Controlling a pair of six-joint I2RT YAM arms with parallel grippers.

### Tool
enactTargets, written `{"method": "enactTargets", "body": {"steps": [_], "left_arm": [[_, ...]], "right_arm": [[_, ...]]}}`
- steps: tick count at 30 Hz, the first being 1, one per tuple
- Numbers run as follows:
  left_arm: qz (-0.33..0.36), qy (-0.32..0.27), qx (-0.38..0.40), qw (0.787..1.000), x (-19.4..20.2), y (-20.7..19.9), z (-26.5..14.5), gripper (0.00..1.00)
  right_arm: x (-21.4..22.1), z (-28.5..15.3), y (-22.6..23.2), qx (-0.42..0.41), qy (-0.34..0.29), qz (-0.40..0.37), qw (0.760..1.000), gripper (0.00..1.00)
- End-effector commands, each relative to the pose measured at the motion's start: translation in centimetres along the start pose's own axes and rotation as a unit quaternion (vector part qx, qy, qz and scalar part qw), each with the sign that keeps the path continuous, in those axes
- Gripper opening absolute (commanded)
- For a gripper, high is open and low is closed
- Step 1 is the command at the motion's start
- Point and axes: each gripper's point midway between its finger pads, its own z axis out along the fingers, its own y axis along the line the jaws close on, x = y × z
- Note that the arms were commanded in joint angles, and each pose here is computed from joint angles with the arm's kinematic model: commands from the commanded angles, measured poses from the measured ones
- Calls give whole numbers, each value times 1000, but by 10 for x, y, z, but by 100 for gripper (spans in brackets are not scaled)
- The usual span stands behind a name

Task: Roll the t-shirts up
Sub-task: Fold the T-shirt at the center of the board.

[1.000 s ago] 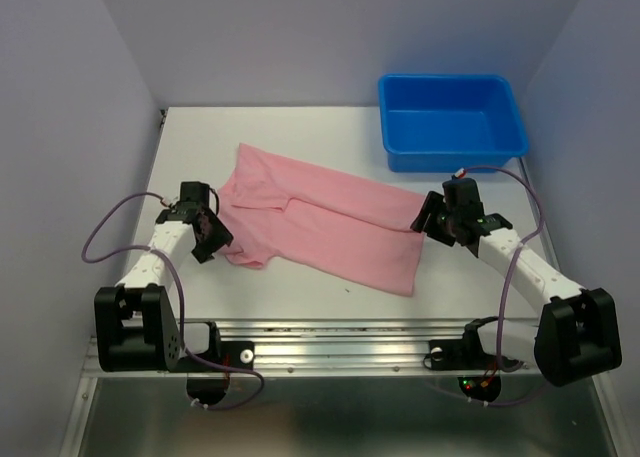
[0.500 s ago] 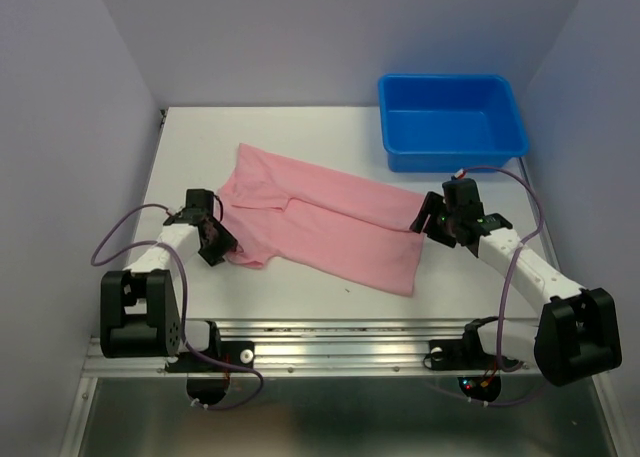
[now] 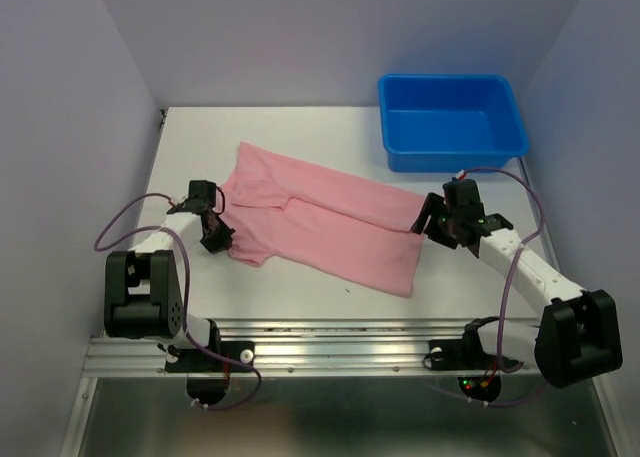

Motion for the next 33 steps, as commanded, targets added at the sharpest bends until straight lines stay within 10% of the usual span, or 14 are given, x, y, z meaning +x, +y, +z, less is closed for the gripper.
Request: {"method": "enactTargets", "body": {"steps": [1,7,12,33], "left_arm": [[17,-27,0,999,-21,-8,-29,0],[17,-79,8,997,-41,-6,-72,3],[25,-73,18,997,-38,-9,-67,62],[-26,5,-26,999,16,20,-18,44]], "right_arm": [[-15,-10,3,-3,-27,4,1000,69],[-13,-7,-2,9,-25,3,1000,69],[-14,-2,-3,15,-24,0,1000,69],[-6,2,-6,15,-17,2,1000,71]]}}
